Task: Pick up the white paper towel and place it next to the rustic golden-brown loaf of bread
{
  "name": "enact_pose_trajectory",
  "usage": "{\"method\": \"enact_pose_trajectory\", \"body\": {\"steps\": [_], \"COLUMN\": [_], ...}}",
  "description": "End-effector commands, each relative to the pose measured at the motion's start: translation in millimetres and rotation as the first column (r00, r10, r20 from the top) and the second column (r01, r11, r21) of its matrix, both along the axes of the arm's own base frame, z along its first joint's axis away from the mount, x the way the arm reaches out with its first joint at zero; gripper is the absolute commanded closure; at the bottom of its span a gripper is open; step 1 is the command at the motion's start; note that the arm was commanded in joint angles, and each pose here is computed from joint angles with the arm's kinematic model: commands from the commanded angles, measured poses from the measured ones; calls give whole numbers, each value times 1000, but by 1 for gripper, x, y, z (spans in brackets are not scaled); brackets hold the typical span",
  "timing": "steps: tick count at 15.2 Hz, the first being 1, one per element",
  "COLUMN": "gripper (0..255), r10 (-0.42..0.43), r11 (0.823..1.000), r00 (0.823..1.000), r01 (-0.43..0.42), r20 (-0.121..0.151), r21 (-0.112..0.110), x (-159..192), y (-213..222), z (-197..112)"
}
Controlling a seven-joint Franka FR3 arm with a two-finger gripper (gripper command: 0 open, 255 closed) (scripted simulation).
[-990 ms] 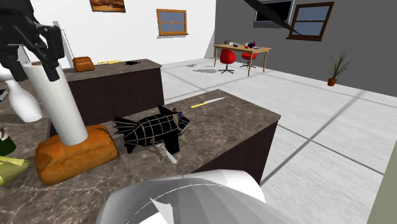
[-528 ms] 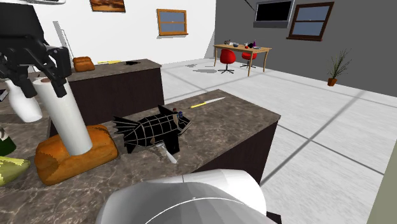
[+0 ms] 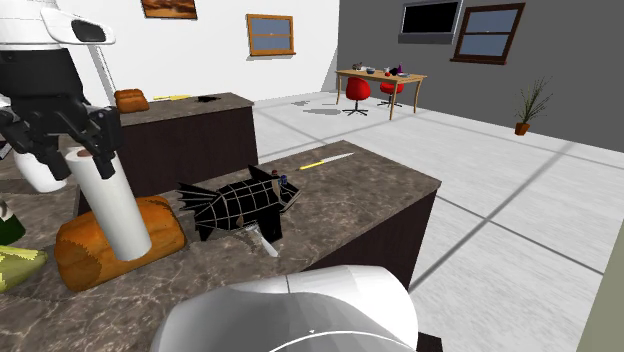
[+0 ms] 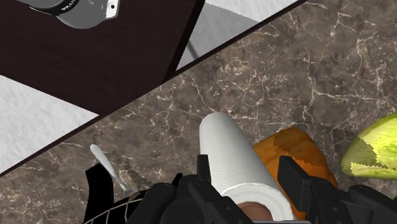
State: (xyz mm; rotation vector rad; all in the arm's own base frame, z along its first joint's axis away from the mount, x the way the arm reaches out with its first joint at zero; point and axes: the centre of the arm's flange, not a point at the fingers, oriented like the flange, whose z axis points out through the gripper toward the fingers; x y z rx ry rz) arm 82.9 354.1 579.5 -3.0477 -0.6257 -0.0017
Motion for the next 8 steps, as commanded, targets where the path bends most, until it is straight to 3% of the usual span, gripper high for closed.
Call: {"method": "enact_pose_trajectory", "body": {"steps": [1, 8], "gripper": [255, 255], "r10": [0, 0], "r11": [1000, 1000], "r00": [1000, 1000], "r01": [0, 0], "r20": [0, 0], "r21": [0, 0], "x": [1, 1], "y": [0, 0], "z": [-11, -48]}}
